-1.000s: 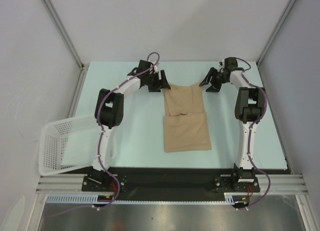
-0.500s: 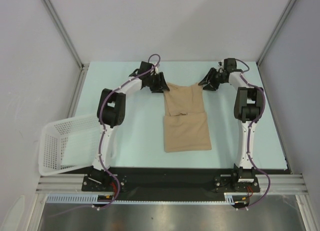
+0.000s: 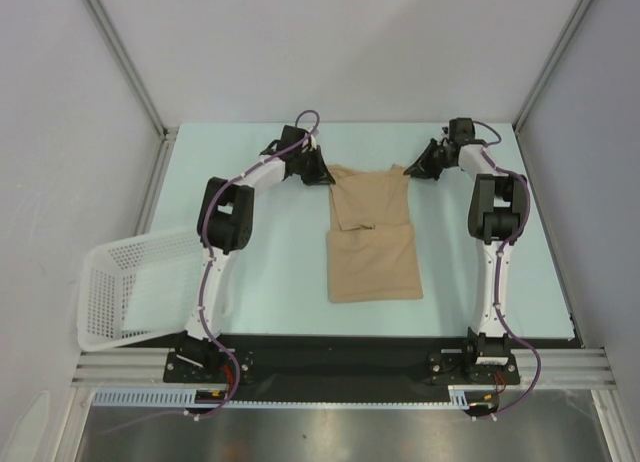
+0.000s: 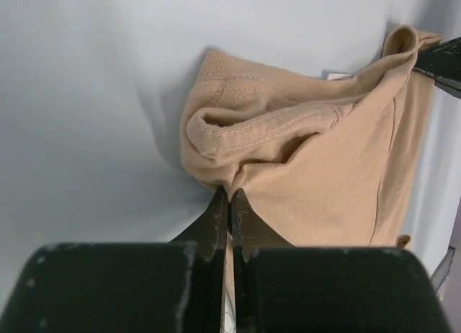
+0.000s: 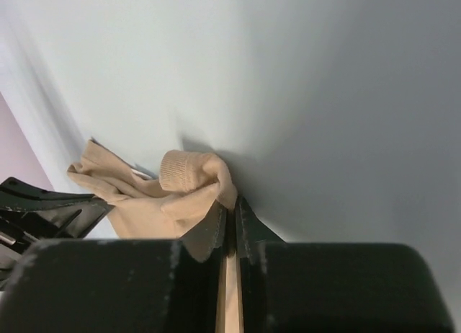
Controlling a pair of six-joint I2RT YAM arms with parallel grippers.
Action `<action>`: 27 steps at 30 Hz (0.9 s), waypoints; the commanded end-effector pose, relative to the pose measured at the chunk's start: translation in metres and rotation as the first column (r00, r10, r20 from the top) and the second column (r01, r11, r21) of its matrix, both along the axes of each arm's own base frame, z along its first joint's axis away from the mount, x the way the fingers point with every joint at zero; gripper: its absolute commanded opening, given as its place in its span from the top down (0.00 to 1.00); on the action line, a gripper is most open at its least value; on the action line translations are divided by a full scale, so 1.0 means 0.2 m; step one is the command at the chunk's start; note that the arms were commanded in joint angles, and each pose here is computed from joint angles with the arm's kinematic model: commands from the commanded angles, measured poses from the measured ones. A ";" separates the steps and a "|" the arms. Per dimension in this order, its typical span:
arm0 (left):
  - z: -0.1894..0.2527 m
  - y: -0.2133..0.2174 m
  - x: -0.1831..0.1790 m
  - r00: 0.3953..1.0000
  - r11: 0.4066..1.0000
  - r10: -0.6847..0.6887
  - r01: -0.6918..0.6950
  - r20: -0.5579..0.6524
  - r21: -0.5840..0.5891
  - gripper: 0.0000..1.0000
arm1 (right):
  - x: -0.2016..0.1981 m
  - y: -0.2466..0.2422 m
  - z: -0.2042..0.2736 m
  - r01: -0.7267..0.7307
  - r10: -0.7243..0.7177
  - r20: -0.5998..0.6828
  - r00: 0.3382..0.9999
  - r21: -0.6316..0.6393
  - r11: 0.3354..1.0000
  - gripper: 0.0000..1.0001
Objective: Fold and stack the t-shirts
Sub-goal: Fold the tshirt
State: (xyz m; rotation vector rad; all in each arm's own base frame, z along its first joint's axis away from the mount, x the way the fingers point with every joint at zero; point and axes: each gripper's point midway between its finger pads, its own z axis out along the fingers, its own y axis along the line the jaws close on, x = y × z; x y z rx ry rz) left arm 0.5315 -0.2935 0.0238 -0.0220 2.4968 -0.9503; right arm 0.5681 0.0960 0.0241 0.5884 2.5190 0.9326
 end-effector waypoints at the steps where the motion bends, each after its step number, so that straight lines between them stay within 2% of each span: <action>1: 0.00 0.04 0.08 0.999 0.999 0.032 -0.033 0.036 0.041 0.98 | 0.06 -0.04 -0.01 0.024 -0.024 0.010 1.000 -0.014 1.000 0.91; 2: 0.01 0.05 0.08 0.999 0.999 0.028 -0.030 0.044 0.045 0.95 | 0.06 -0.03 -0.01 0.012 -0.012 0.011 1.000 -0.007 1.000 0.84; 3: 0.02 0.05 0.07 0.999 0.998 0.020 -0.023 0.047 0.055 0.90 | 0.06 -0.03 -0.01 0.009 -0.009 0.014 1.000 -0.002 1.000 0.67; 4: 0.03 0.07 0.08 0.998 0.997 0.025 -0.029 0.054 0.066 0.72 | 0.07 -0.03 0.01 0.003 -0.003 0.017 1.000 0.001 1.000 0.59; 5: 0.06 0.08 0.08 0.998 0.997 0.028 -0.033 0.063 0.071 0.58 | 0.07 -0.03 0.02 -0.001 0.001 0.017 1.000 0.008 1.000 0.52; 6: 0.08 0.09 0.07 0.998 0.997 0.024 -0.029 0.065 0.076 0.52 | 0.06 -0.03 0.02 -0.004 0.004 0.010 1.000 0.013 1.000 0.44; 7: 0.11 0.09 0.07 0.997 0.997 0.023 -0.028 0.070 0.075 0.43 | 0.08 -0.03 0.06 -0.005 0.005 0.024 1.000 0.011 1.000 0.40; 10: 0.24 0.11 0.07 0.993 0.996 0.013 -0.023 0.115 0.087 0.32 | 0.07 -0.10 0.15 0.007 -0.006 0.021 1.000 -0.023 1.000 0.30; 14: 0.40 0.16 0.04 0.989 0.993 -0.001 -0.016 0.146 0.120 0.25 | -0.03 -0.22 0.24 0.017 -0.020 -0.029 0.999 -0.095 0.995 0.24; 16: 0.50 0.19 0.00 0.987 0.991 0.009 -0.030 0.160 0.134 0.23 | -0.17 -0.27 0.29 -0.010 -0.006 -0.096 0.995 -0.161 0.987 0.21; 17: 0.46 0.21 -0.06 0.991 0.987 0.005 -0.026 0.131 0.156 0.23 | -0.26 -0.32 0.24 -0.009 -0.027 -0.155 0.988 -0.230 0.973 0.20; 18: 0.46 0.23 -0.10 0.991 0.984 -0.002 -0.022 0.133 0.179 0.23 | -0.35 -0.34 0.31 -0.007 -0.040 -0.174 0.984 -0.263 0.965 0.18; 19: 0.49 0.24 -0.21 0.992 0.980 -0.017 -0.009 0.128 0.201 0.23 | -0.42 -0.36 0.31 0.000 -0.058 -0.189 0.980 -0.295 0.956 0.18; 20: 0.48 0.27 -0.25 0.990 0.973 -0.027 -0.006 0.137 0.232 0.23 | -0.61 -0.35 0.19 -0.028 -0.058 -0.288 0.956 -0.287 0.958 0.18; 21: 0.50 0.28 -0.32 0.991 0.971 -0.028 -0.004 0.132 0.237 0.24 | -0.64 -0.35 0.34 -0.003 -0.062 -0.208 0.976 -0.298 0.955 0.18; 22: 0.49 0.29 -0.46 0.994 0.970 -0.036 0.009 0.103 0.244 0.25 | -0.71 -0.36 0.34 0.009 -0.078 -0.206 0.975 -0.316 0.949 0.18; 24: 0.50 0.29 -0.60 0.997 0.972 0.005 -0.024 0.081 0.234 0.28 | -0.93 -0.35 0.27 0.004 -0.086 -0.243 0.966 -0.318 0.948 0.18; 26: 0.53 0.28 -0.85 0.997 0.973 0.035 -0.048 0.063 0.225 0.28 | -1.06 -0.35 0.39 0.053 -0.113 -0.175 0.978 -0.315 0.948 0.16; 27: 0.53 0.29 -0.91 0.996 0.969 0.059 -0.073 0.066 0.235 0.27 | -1.17 -0.33 0.34 0.053 -0.116 -0.199 0.973 -0.295 0.954 0.17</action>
